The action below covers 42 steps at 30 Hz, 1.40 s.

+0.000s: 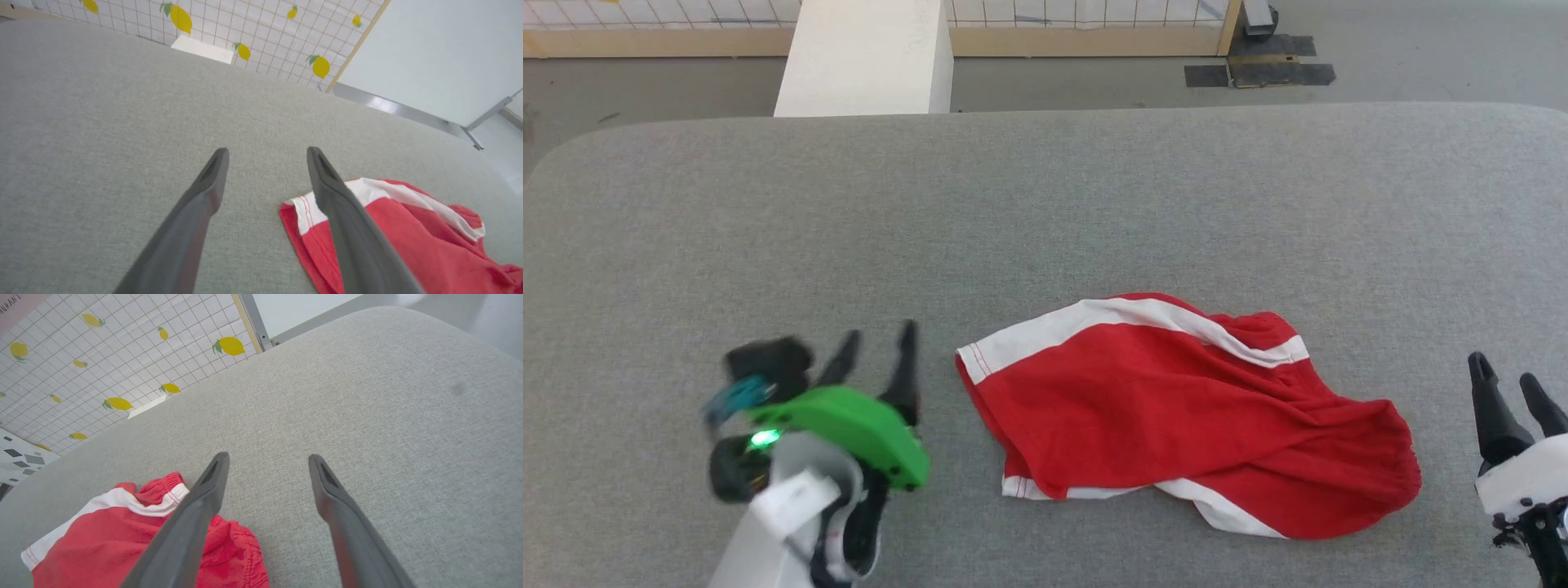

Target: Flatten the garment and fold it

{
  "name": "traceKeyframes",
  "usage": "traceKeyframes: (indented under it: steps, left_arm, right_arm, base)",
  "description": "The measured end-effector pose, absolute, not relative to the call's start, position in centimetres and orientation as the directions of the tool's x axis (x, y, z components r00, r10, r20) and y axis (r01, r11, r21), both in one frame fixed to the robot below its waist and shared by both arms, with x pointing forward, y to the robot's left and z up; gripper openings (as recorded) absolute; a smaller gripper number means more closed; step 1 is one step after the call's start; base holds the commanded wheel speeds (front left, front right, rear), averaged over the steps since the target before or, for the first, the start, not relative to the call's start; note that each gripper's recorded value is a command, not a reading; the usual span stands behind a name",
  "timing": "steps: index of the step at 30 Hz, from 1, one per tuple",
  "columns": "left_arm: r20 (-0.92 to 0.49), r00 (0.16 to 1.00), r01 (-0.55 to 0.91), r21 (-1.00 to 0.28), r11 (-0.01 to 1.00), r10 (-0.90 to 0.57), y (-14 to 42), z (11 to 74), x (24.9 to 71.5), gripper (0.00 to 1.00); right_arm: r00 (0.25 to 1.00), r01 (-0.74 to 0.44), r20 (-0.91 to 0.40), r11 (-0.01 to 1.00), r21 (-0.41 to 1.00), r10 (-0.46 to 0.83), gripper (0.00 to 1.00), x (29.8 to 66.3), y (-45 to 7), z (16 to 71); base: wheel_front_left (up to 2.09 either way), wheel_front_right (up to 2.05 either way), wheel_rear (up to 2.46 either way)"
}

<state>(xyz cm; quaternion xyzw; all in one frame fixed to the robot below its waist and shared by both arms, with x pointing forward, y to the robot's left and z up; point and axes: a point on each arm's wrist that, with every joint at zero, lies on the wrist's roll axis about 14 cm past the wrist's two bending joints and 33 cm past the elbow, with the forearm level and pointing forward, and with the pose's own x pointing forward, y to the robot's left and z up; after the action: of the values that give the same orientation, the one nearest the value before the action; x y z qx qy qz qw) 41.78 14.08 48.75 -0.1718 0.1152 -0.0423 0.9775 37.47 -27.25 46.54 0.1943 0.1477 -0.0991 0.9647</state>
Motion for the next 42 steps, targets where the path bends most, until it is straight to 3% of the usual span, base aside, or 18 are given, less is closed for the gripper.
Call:
traceKeyframes:
  steps: [4, 9, 16, 17, 18, 26, 33, 37, 42]
  left_arm:
    - [-0.424, 0.864, 0.144, -0.31, 0.94, -0.272, 10.5, 46.0, 42.2, 1.0]
    - [-0.595, 0.734, 0.231, -0.232, 0.945, -0.326, 8.9, 42.8, 42.5, 1.0]
    - [-0.668, 0.657, 0.262, -0.233, 0.937, -0.35, 7.6, 39.9, 42.7, 1.0]
    - [-0.662, 0.662, 0.263, -0.235, 0.936, -0.352, 7.5, 39.9, 42.9, 0.29]
    - [-0.653, 0.669, 0.266, -0.237, 0.934, -0.356, 7.4, 40.0, 43.2, 0.0]
    - [-0.568, 0.733, 0.259, -0.278, 0.925, -0.375, 7.3, 42.1, 44.4, 0.0]
    - [-0.498, 0.786, 0.202, -0.352, 0.914, -0.366, 8.2, 43.5, 44.0, 0.0]
    - [-0.507, 0.783, 0.182, -0.367, 0.912, -0.36, 8.4, 42.8, 43.3, 0.0]
    - [-0.507, 0.783, 0.173, -0.379, 0.909, -0.361, 8.4, 42.6, 43.0, 0.0]
  right_arm:
    - [0.936, 0.253, -0.322, 0.905, 0.343, -0.14, 1.0, 37.9, -27.4, 46.6]
    - [0.929, 0.255, -0.346, 0.902, 0.35, -0.129, 1.0, 37.9, -27.1, 45.7]
    - [0.917, 0.294, -0.367, 0.891, 0.346, -0.16, 1.0, 37.5, -28.0, 44.6]
    - [0.914, 0.3, -0.371, 0.89, 0.344, -0.164, 1.0, 37.4, -28.1, 44.4]
    - [0.912, 0.304, -0.374, 0.889, 0.343, -0.168, 1.0, 37.3, -28.2, 44.3]
    - [0.915, 0.281, -0.378, 0.898, 0.338, -0.143, 1.0, 37.6, -27.4, 44.1]
    - [0.924, 0.039, -0.375, 0.959, 0.281, 0.072, 1.0, 41.3, -20.2, 46.1]
    - [0.854, -0.049, -0.499, 0.977, 0.207, 0.148, 1.0, 42.7, -17.4, 44.4]
    - [0.752, -0.103, -0.646, 0.991, 0.083, 0.132, 1.0, 43.2, -16.4, 41.5]
  base:
    - [0.0, 0.0, 0.0]
    - [0.0, 0.0, 0.0]
    - [0.0, 0.0, 0.0]
    - [0.0, 0.0, 0.0]
    - [0.0, 0.0, 0.0]
    - [0.0, 0.0, 0.0]
    - [0.0, 0.0, 0.0]
    - [0.0, 0.0, 0.0]
    - [0.0, 0.0, 0.0]
